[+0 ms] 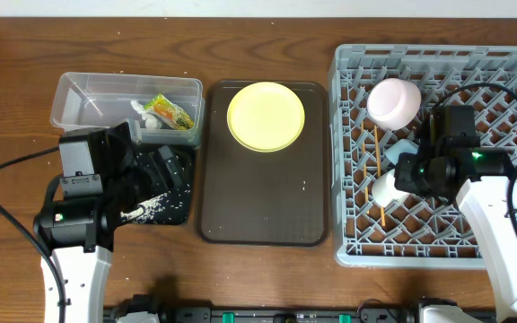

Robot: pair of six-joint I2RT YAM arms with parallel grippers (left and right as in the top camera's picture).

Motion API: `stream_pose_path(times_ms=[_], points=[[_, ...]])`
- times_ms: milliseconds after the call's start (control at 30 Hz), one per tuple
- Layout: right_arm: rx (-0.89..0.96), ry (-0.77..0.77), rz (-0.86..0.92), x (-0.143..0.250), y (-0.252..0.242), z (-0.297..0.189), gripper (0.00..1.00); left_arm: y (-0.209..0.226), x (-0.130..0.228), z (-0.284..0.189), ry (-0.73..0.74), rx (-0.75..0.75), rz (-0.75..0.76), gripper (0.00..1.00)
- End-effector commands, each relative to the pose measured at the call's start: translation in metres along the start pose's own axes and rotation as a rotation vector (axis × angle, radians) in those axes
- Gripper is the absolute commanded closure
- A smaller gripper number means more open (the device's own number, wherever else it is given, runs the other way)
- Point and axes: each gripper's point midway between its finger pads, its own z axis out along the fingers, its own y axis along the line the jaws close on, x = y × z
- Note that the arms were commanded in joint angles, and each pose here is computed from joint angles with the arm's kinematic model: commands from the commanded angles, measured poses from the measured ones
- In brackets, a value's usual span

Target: Sort waste into correct bins and load items into the dishwasher rack

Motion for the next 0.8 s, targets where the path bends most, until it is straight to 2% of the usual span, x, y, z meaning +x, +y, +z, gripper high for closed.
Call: stream_pose_path(times_ms=[0,300,600,767], points=[[0.013,-0.044,0.014,-0.01,0.0,-0.006,0.89,0.001,-0.002,-0.001,-0.008,-0.005,0.012,0.1],[0.017,-0.087,0.013,-0.022,0.0,-0.001,0.89,0.001,-0.002,-0.001,-0.008,-0.005,0.012,0.1],[0.021,-0.064,0.061,-0.024,0.0,0.01,0.9,0.001,-0.002,-0.001,-0.008,-0.005,0.011,0.1],[-0.034,-0.036,0.073,-0.018,0.009,0.01,0.9,0.001,-0.002,-0.001,-0.008,-0.005,0.012,0.1]])
